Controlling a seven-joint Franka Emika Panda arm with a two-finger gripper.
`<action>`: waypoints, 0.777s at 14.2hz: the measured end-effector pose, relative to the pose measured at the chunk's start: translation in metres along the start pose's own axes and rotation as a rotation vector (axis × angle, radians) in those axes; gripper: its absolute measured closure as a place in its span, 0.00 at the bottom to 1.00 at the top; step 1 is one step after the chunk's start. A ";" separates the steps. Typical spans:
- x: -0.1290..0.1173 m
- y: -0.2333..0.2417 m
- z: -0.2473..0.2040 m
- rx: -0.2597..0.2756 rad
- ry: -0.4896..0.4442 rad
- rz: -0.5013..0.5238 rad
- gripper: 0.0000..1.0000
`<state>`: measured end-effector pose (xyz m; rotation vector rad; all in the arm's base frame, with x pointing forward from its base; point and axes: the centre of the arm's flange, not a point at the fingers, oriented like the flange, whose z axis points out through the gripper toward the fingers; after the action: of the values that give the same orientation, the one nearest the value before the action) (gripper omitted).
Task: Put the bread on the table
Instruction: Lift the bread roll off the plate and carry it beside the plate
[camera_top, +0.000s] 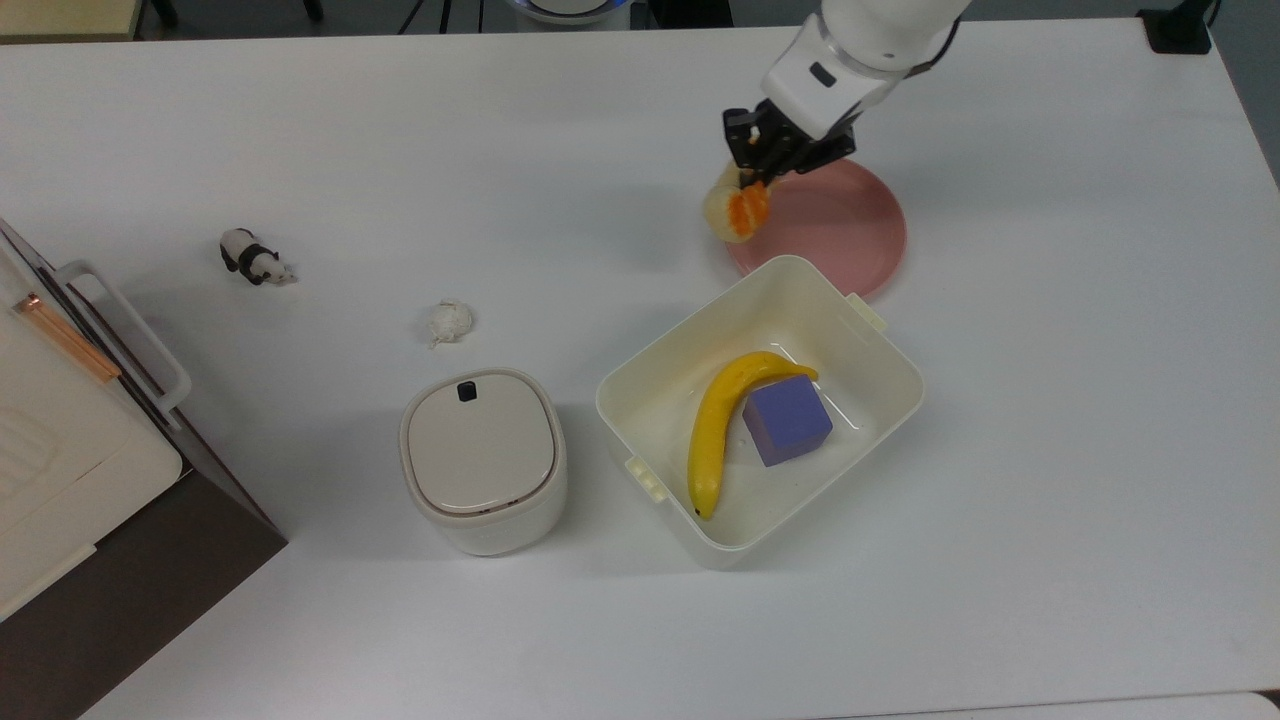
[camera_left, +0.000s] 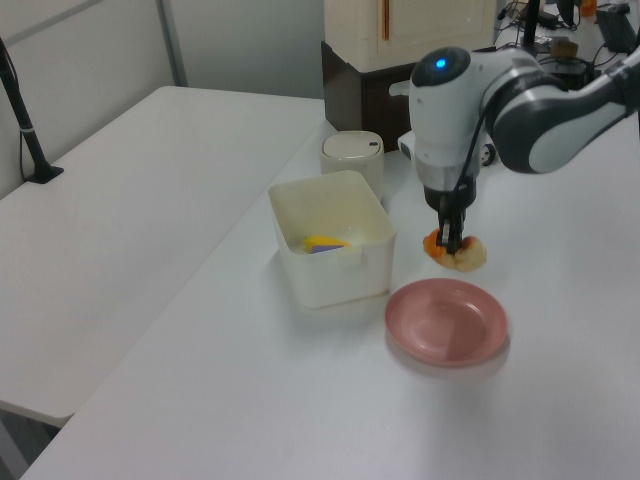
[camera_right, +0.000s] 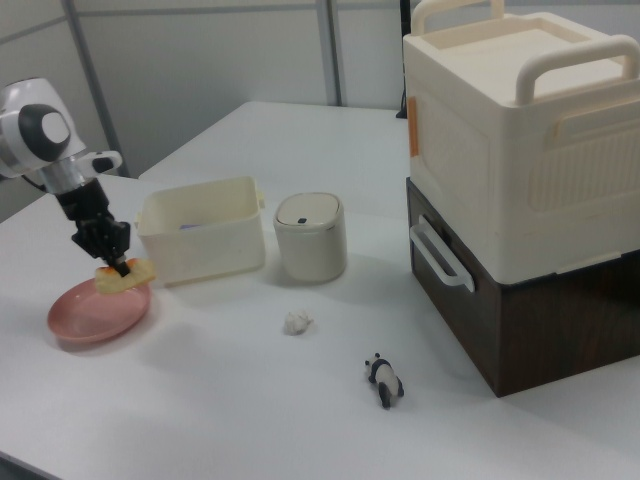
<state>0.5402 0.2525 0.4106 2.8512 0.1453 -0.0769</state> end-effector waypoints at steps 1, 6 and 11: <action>0.005 0.018 0.000 -0.002 -0.011 -0.021 0.91; 0.034 0.130 0.029 0.023 -0.038 -0.005 0.91; 0.050 0.183 0.074 0.038 -0.053 0.024 0.91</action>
<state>0.6062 0.0614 0.3876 2.8849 0.0993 -0.1516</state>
